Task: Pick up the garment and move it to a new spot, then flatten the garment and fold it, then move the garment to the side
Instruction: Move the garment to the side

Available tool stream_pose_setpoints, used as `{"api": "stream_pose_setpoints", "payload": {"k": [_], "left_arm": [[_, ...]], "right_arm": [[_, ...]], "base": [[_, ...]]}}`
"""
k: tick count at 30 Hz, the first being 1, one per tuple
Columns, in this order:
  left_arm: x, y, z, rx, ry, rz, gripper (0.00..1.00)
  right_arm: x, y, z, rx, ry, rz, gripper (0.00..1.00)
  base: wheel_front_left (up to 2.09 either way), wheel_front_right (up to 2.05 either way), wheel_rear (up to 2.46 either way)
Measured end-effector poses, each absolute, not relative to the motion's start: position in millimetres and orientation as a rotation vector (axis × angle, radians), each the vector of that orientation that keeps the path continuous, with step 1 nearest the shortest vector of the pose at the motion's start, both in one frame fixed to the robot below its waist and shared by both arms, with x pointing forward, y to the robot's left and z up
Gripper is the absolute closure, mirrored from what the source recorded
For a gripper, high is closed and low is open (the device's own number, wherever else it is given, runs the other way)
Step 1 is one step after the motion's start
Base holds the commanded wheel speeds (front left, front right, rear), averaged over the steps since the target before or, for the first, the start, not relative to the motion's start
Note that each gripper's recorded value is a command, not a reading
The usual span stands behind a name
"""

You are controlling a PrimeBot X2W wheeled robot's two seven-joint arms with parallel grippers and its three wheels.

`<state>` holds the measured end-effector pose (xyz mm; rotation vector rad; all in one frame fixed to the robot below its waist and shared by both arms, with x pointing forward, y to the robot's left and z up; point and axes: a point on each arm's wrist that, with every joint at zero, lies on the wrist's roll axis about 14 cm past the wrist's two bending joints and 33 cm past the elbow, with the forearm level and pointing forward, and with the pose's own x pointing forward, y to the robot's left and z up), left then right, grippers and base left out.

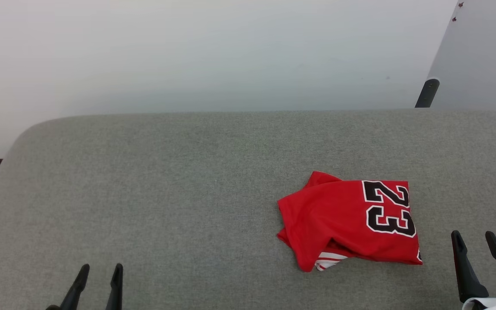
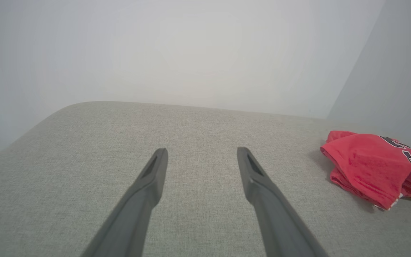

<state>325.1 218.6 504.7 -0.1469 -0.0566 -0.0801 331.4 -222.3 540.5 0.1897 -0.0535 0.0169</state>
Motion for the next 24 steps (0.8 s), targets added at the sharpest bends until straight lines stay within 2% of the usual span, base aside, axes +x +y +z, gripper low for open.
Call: {"api": "stream_pose_setpoints", "payload": {"k": [11,17,24], "left_arm": [[324.9,217.9,503.8,-0.149,-0.054,-0.081,0.00],[332.3,214.9,504.9,-0.165,-0.059,-0.082,0.00],[353.0,204.1,499.5,-0.180,-0.040,-0.112,0.00]], "right_arm": [[332.4,-218.4,533.2,0.196,-0.012,0.024,0.00],[357.9,-212.9,538.9,0.135,0.061,0.086,0.00],[395.0,-218.6,497.4,0.078,0.424,0.138,0.00]], "base": [[0.00,0.00,0.00],[0.00,0.00,0.00],[0.00,0.00,0.00]]}}
